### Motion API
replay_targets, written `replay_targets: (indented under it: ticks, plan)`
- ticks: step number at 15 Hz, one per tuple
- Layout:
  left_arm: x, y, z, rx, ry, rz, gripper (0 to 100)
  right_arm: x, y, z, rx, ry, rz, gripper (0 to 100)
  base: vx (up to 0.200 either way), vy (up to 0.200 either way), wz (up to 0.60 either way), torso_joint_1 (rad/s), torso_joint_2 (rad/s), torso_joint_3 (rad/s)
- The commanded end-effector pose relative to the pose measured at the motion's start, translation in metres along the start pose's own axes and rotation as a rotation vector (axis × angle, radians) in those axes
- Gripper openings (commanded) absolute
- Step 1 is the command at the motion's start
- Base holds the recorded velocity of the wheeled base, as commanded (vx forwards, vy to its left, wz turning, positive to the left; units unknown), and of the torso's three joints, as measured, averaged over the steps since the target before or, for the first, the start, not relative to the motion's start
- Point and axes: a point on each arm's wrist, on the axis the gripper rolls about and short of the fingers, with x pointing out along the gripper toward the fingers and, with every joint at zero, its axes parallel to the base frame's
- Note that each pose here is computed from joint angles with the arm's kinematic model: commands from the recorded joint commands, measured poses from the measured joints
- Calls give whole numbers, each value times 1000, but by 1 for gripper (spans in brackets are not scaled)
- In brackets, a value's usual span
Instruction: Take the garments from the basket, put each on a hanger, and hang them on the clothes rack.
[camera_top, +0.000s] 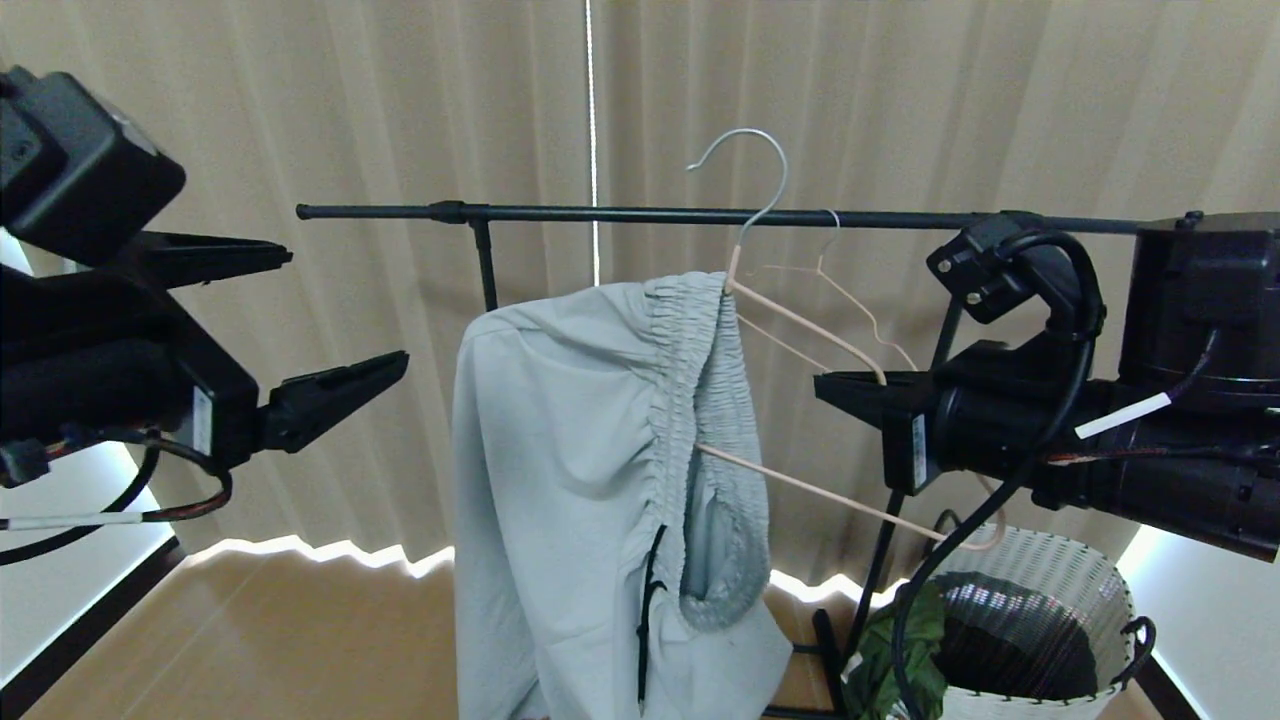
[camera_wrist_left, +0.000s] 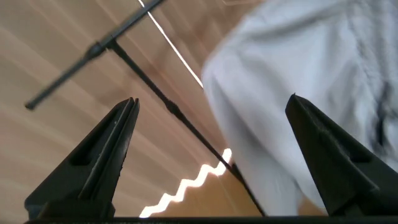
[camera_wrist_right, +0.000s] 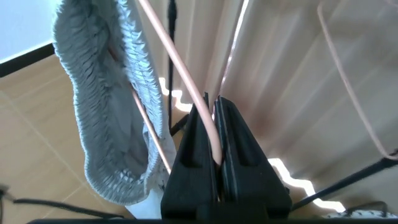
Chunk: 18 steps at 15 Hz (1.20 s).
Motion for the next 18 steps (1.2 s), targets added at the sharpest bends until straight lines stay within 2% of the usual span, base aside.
replay_targets:
  ticks: [1, 6, 9, 11, 13, 18]
  plan:
    - [29, -6, -13, 0, 56, -33, 100, 1, 1, -2, 1, 9, 7, 0, 0, 0, 0, 0, 0, 0]
    - [39, -10, -17, 68, 65, -53, 100, 1, 6, -3, -4, 12, 48, 0, 0, 0, 0, 0, 0, 0]
    - [40, -32, -7, 85, 16, -148, 100, 4, 12, -4, -12, 18, 77, 0, 0, 0, 0, 0, 0, 0]
    - [40, -41, 2, 91, -31, -180, 100, 6, 15, -4, -14, 21, 84, 0, 0, 0, 0, 0, 0, 0]
    - [56, -45, 4, 96, -73, -163, 100, 6, 23, -5, -23, 23, 112, 0, 0, 0, 0, 0, 0, 0]
    - [71, -48, -1, 96, -68, -132, 100, 1, 29, -5, -40, 18, 142, 0, 0, 0, 0, 0, 0, 0]
